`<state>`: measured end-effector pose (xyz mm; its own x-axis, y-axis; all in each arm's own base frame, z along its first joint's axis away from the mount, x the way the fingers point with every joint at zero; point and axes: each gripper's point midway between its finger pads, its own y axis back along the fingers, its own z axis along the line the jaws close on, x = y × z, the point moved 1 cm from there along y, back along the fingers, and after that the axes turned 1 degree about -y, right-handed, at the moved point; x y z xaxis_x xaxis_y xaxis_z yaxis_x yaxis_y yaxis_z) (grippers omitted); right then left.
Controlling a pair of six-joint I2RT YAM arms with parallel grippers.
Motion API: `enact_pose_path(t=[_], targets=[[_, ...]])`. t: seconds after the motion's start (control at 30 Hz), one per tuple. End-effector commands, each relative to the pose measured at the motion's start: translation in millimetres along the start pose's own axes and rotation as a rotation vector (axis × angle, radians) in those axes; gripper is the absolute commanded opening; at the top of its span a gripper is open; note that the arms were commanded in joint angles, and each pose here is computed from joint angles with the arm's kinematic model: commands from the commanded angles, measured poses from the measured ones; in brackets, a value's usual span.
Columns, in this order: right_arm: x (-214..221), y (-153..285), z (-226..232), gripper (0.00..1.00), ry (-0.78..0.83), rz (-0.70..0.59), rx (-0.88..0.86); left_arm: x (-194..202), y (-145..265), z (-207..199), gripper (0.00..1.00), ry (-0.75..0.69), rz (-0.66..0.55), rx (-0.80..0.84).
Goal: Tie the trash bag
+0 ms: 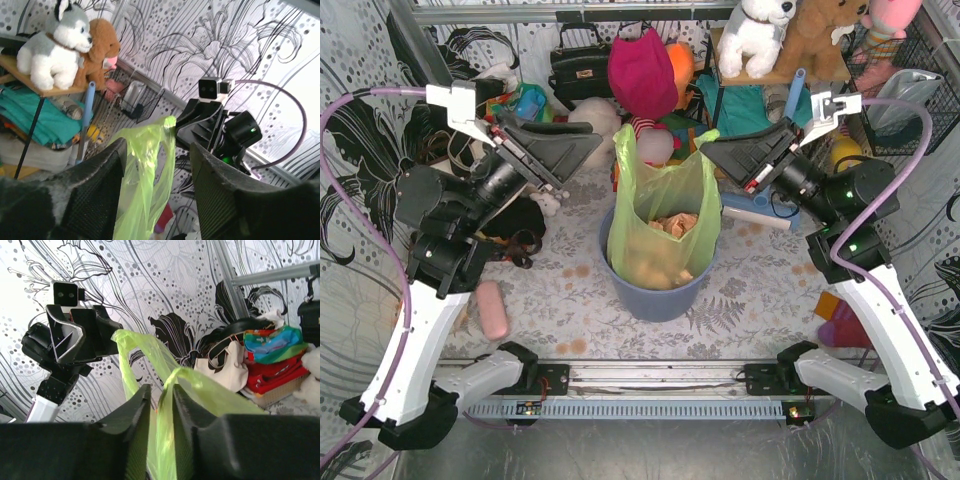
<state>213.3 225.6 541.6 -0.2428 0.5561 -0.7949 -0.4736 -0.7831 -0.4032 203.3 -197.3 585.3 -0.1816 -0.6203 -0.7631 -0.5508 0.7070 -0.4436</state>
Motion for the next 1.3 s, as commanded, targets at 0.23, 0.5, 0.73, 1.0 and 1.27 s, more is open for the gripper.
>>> enact_pose_path(t=[0.23,0.5,0.73,1.0,1.27], targets=[[14.5,16.9,-1.7,0.49,-0.007,0.028,0.028,49.0,2.2,2.7,0.73,-0.054,0.239,0.140],[11.6,20.4,1.3,0.54,0.006,0.018,0.031,73.6,0.0,3.6,0.73,-0.032,0.358,0.252],[16.7,16.9,-1.1,0.61,0.002,0.044,0.021,78.3,-1.7,-9.5,0.72,0.014,0.373,0.405],[16.4,-3.2,-7.1,0.72,-0.032,0.063,-0.011,66.2,-14.8,-16.6,0.73,0.028,0.332,0.472],[-19.6,-29.4,35.7,0.64,-0.036,0.023,-0.241,30.3,-26.0,-40.1,0.72,-0.057,0.237,0.508]])
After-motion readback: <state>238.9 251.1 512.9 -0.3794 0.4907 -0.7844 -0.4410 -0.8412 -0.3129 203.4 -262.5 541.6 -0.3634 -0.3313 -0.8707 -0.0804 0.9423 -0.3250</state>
